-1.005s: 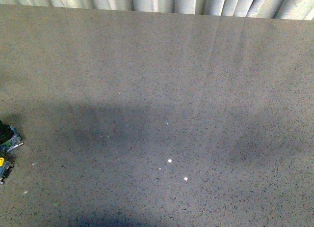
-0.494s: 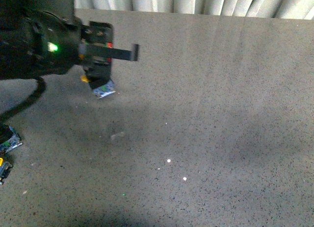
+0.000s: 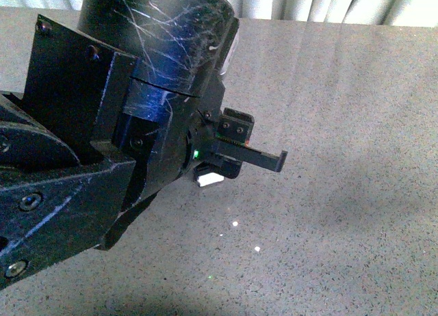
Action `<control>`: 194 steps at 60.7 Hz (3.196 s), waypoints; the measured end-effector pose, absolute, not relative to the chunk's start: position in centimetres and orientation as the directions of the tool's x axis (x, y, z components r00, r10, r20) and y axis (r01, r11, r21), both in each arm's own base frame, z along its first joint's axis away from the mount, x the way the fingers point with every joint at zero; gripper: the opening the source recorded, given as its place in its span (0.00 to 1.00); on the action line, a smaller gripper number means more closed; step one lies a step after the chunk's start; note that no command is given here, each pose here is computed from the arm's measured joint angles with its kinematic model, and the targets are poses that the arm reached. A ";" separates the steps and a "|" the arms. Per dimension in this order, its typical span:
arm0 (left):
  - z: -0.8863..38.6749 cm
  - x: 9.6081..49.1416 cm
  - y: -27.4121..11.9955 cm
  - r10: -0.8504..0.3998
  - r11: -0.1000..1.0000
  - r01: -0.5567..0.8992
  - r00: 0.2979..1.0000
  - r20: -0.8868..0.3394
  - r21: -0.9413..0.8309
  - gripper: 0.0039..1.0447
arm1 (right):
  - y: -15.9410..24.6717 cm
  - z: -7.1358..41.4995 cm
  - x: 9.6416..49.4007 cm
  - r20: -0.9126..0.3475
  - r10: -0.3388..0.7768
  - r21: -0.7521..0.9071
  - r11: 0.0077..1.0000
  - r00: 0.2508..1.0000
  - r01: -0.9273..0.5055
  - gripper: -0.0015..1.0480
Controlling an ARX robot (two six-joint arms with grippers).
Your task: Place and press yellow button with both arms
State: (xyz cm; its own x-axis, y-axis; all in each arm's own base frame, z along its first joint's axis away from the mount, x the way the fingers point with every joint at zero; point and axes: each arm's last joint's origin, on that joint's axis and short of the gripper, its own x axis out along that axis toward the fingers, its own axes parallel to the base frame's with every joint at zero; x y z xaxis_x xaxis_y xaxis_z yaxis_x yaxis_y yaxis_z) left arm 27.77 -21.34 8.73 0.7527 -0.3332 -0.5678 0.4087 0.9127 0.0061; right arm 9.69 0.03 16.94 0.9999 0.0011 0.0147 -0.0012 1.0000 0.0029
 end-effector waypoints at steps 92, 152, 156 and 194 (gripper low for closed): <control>17.7 14.5 -2.1 -0.011 1.000 0.011 1.000 -0.009 -0.010 0.01 | 1.0 20.6 14.8 -0.462 0.056 0.020 0.998 0.885 -0.053 0.91; 17.1 11.3 0.0 -0.004 1.000 0.004 1.000 0.014 -0.008 0.01 | 17.6 16.2 31.2 -0.764 0.217 -0.046 0.921 0.607 -0.387 0.01; 17.1 11.2 0.0 -0.004 1.000 0.004 1.000 0.014 -0.008 0.01 | 17.9 16.1 31.3 -0.767 0.223 -0.041 0.919 0.602 -0.392 0.01; 16.6 9.8 0.0 -0.003 1.000 0.003 1.000 -0.005 -0.008 0.01 | 19.0 14.9 31.5 -0.792 0.246 -0.007 0.911 0.559 -0.412 0.01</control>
